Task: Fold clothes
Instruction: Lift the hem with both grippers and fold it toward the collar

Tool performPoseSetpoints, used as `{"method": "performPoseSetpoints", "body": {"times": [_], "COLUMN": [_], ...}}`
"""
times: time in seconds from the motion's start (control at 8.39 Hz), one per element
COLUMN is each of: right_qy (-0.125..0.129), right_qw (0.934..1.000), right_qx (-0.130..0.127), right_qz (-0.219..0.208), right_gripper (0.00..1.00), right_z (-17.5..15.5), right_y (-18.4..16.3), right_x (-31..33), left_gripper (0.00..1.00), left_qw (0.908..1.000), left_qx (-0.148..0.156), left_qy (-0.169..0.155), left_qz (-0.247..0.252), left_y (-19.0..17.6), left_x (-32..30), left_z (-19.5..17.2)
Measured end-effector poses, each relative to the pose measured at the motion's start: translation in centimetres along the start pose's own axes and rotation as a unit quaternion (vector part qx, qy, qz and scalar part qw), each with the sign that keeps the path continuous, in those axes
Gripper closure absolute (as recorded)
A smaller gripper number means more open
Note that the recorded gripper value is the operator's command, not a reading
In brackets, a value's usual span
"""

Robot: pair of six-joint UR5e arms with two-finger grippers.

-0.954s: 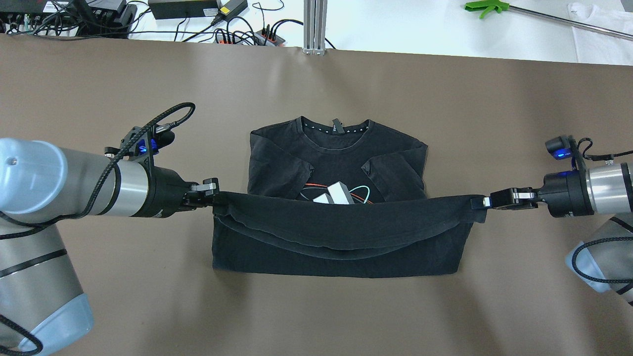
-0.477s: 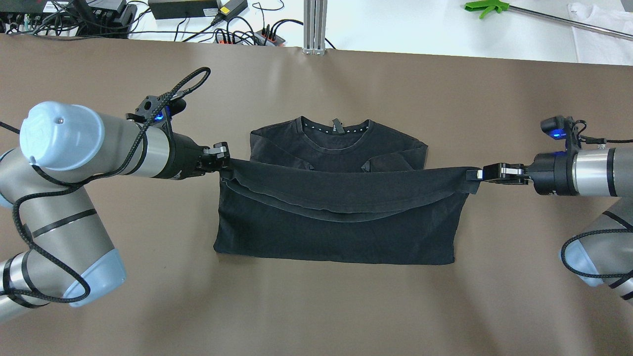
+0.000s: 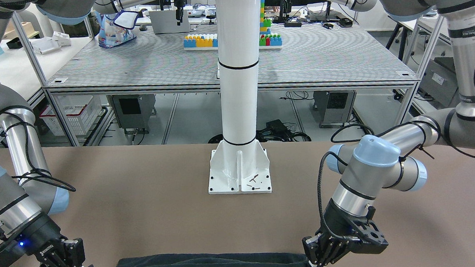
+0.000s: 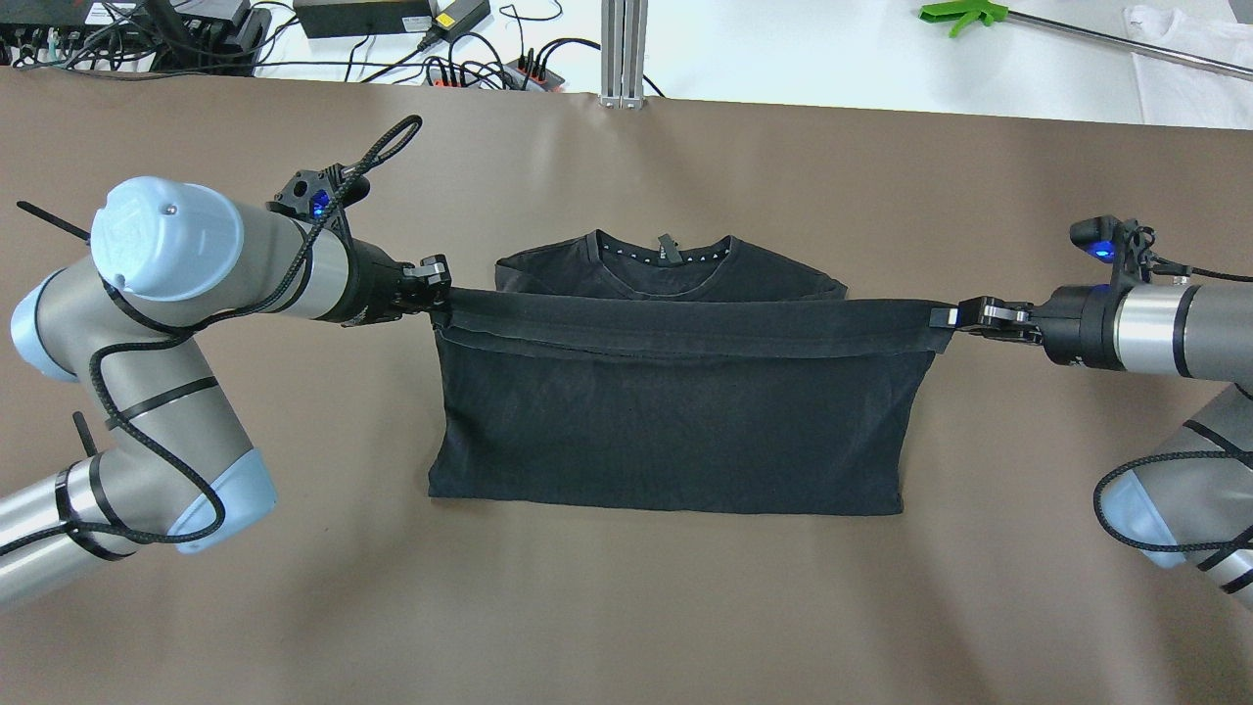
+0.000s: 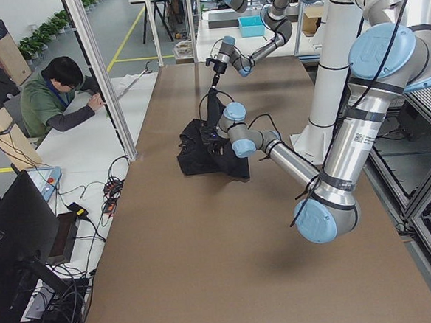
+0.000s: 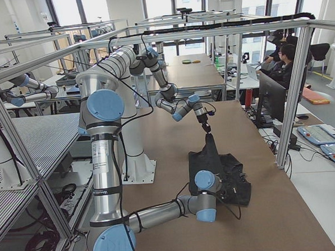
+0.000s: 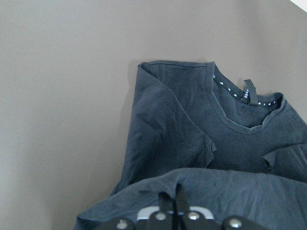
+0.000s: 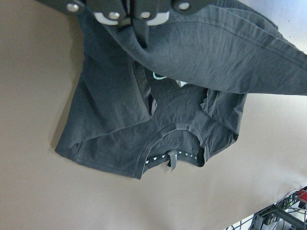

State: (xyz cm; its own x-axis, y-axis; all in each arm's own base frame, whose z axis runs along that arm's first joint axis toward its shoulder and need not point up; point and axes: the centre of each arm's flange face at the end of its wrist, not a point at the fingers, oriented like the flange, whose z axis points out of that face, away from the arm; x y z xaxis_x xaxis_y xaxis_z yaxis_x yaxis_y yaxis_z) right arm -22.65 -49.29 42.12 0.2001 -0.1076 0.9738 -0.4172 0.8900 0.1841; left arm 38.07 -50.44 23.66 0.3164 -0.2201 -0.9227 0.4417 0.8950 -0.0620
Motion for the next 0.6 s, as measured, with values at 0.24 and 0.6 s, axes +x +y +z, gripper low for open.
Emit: {"method": "performPoseSetpoints", "body": {"times": [0.24,0.6], "right_qy": [0.028,0.036], "right_qw": [0.9994,0.9989], "right_qx": [0.015,0.022], "right_qz": [0.012,0.021], "right_gripper": [1.0,1.0], "right_z": [1.5,3.2], "right_y": [-0.6,-1.8], "right_x": [2.3,2.0], "left_gripper": [1.0,1.0], "left_qw": [0.9998,0.9995], "left_qx": [0.015,0.028], "left_qy": [-0.013,-0.007], "left_qz": [-0.006,-0.012], "left_y": [-1.4,-2.9], "left_x": [-1.3,0.0], "left_z": [2.0,1.8]}}
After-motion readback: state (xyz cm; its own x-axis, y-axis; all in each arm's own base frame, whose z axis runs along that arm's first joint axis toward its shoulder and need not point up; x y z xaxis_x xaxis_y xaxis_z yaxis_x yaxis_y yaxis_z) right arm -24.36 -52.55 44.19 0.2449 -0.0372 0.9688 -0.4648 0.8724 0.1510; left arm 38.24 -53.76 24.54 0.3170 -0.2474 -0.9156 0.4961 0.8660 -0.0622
